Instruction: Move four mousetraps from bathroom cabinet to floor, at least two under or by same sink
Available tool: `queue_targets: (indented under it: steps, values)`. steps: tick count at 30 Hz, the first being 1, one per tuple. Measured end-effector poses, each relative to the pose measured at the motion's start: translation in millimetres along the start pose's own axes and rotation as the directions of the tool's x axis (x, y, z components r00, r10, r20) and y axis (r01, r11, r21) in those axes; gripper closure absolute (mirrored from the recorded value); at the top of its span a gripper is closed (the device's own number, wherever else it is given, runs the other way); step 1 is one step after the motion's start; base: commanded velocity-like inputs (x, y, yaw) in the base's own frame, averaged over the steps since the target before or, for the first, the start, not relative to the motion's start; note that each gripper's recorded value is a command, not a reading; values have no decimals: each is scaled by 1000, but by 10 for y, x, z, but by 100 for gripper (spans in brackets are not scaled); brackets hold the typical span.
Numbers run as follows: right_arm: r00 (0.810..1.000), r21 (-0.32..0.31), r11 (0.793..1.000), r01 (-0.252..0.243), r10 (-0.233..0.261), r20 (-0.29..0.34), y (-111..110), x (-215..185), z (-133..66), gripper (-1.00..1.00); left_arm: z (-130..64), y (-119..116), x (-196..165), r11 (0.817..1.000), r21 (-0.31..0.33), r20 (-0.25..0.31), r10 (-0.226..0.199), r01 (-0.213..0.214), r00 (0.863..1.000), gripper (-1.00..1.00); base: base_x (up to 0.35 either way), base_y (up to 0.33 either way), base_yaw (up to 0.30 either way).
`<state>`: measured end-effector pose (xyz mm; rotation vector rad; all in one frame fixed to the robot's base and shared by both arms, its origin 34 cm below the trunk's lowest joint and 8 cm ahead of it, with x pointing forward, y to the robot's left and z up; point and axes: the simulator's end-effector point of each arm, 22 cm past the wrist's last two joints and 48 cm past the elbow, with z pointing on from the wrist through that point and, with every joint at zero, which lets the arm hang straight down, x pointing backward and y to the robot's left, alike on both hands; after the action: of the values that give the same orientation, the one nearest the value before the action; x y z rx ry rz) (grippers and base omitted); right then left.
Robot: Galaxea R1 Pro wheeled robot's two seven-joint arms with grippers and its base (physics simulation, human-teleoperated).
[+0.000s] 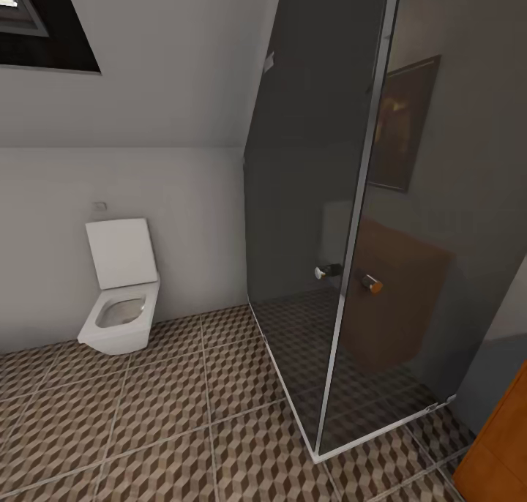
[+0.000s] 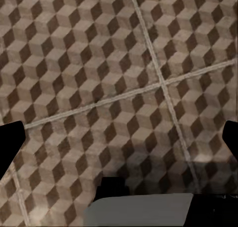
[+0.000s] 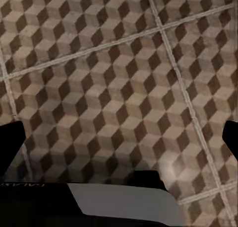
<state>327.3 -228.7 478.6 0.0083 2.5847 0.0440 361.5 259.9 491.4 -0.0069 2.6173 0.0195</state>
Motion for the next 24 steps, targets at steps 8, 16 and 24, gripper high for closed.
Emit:
queue_targets:
  steps: [8, 16, 24]
  values:
    - [970, 27, 1000, -1, -5, 243, -69, -1352, 70, -100, -29, 12, -839, 1000, -3, 94, 1, 0, 996, -100, 0, 0, 0]
    - [954, 24, 1000, 13, -19, 300, -30, -1610, 40, -100, -24, 60, -816, 1000, -13, 107, 8, -7, 994, -100, 0, 0, 0]
    - [930, 10, 998, 57, -56, 363, 82, -1737, -7, -100, -15, 78, -611, 1000, -15, 153, 9, -7, 988, -100, 0, 0, 0]
